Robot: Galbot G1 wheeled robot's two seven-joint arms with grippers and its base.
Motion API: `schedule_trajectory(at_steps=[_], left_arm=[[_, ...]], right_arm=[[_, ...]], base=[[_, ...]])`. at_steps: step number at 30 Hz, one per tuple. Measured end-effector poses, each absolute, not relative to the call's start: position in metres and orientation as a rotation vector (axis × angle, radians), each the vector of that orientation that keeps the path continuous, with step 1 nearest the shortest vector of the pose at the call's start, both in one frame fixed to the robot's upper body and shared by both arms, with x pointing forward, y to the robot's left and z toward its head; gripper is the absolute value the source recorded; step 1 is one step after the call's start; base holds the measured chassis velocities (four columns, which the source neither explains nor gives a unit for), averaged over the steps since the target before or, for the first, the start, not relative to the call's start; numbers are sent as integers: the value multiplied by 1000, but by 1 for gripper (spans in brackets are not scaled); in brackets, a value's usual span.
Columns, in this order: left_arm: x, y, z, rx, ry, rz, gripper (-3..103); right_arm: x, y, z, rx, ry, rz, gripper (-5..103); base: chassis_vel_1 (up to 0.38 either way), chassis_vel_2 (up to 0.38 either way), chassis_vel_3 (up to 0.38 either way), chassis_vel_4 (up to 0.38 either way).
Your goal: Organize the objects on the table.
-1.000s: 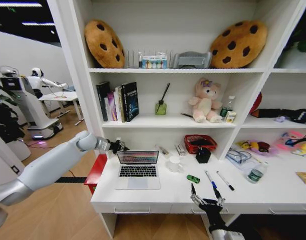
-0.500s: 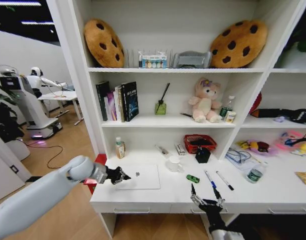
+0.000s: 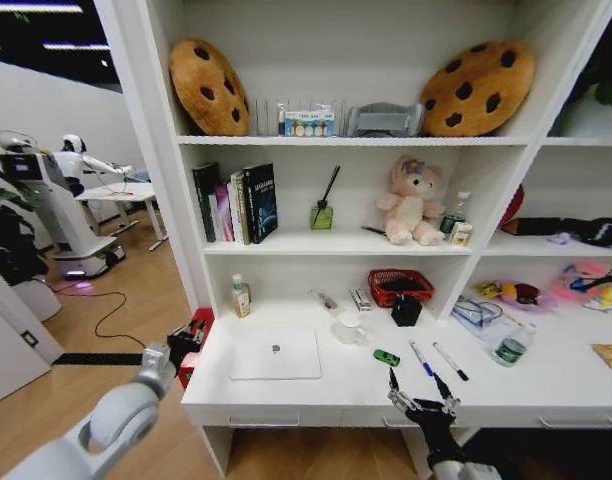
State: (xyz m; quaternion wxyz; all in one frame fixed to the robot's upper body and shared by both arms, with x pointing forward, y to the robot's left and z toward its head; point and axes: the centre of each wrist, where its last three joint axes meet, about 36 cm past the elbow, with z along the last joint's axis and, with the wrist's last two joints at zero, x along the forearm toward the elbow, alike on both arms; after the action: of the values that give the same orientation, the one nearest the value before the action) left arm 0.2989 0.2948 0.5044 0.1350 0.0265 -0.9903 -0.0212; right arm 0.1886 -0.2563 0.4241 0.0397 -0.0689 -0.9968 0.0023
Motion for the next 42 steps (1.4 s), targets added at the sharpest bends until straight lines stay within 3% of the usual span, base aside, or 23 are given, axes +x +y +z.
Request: schedule_trajectory(at_steps=[2, 6, 9, 14, 16, 19, 28, 30, 31, 33, 34, 36, 42], left_arm=[[266, 296, 509, 202, -2936, -80, 42], [235, 296, 514, 295, -2961, -119, 53], [212, 288, 518, 370, -2959, -128, 70], [201, 277, 510, 347, -2938, -109, 81], [199, 274, 508, 316, -2937, -132, 91], [199, 274, 507, 283, -2943, -157, 98], [200, 276, 507, 245, -2950, -189, 100], [200, 276, 506, 245, -2951, -190, 100], [200, 276, 506, 245, -2951, -190, 100], [200, 276, 506, 244, -2952, -189, 100], [200, 276, 506, 244, -2952, -189, 100], [201, 276, 506, 245, -2952, -188, 100], [201, 276, 506, 245, -2953, -187, 100]], right_arm=[[192, -258, 427, -214, -3060, 3, 100], [196, -258, 429, -213, -3070, 4, 100], [194, -256, 430, -208, -3082, 7, 100], [192, -259, 429, -218, -3102, 20, 100], [190, -270, 426, -237, -3110, 50, 100], [186, -290, 426, -259, -3116, 71, 100], [189, -336, 421, -265, -3132, 55, 100], [199, -371, 410, 7, -3146, 8, 100], [199, -371, 410, 7, -3146, 8, 100], [225, -427, 394, 340, -3111, 59, 100], [225, -427, 394, 340, -3111, 59, 100], [269, -475, 390, 526, -3064, 127, 100], [313, -506, 380, 583, -3002, 173, 100]], base=[[0, 0, 0, 0], [0, 0, 0, 0], [0, 0, 0, 0], [0, 0, 0, 0], [0, 0, 0, 0], [0, 0, 0, 0], [0, 0, 0, 0], [0, 0, 0, 0], [0, 0, 0, 0], [0, 0, 0, 0], [0, 0, 0, 0], [0, 0, 0, 0], [0, 0, 0, 0]])
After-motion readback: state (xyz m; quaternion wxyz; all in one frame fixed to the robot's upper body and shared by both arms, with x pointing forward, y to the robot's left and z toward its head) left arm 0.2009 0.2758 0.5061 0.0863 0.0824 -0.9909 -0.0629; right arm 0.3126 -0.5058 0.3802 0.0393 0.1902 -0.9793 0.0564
